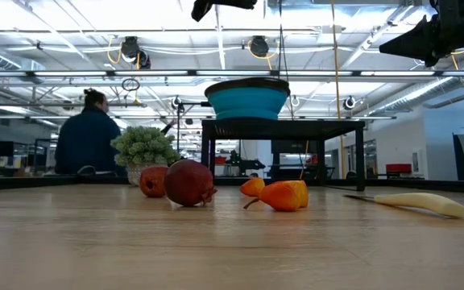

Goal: Pick & Place Fruit
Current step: Put the orange peach into the blue strainer bowl on the shelf

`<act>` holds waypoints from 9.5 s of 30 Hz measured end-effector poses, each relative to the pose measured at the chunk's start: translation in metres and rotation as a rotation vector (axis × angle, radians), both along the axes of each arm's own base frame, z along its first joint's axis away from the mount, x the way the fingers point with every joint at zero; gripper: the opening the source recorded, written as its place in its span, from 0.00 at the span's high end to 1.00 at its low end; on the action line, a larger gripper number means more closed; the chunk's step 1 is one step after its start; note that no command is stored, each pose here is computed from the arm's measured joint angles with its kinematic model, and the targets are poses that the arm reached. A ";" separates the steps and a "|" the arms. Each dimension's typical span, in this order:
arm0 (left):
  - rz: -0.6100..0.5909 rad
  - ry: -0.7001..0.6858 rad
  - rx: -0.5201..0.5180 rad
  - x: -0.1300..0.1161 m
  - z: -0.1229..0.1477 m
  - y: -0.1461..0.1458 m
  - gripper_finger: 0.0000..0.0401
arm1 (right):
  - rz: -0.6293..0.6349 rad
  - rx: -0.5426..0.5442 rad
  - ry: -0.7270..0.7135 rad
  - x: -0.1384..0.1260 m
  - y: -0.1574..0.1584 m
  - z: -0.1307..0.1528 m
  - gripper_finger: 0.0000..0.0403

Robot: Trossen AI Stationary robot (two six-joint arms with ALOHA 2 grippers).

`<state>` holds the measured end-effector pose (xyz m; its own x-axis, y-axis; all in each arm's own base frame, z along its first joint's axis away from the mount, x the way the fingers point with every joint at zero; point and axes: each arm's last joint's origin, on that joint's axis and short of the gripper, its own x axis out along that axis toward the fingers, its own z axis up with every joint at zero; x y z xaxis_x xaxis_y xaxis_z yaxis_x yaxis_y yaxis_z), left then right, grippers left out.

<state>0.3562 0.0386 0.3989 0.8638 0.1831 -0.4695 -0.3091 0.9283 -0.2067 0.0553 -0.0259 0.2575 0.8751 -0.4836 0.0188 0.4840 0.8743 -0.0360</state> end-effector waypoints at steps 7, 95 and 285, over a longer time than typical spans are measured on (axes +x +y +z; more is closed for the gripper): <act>-0.048 -0.037 0.027 0.003 0.004 -0.009 0.97 | 0.094 0.010 -0.004 0.001 0.002 0.000 1.00; -0.109 -0.442 0.081 -0.219 -0.130 -0.042 0.99 | 0.470 0.107 -0.092 0.067 -0.002 0.051 1.00; -0.300 -0.481 0.074 -0.239 -0.148 -0.046 0.96 | 0.996 -0.204 0.979 0.286 0.085 -0.121 0.66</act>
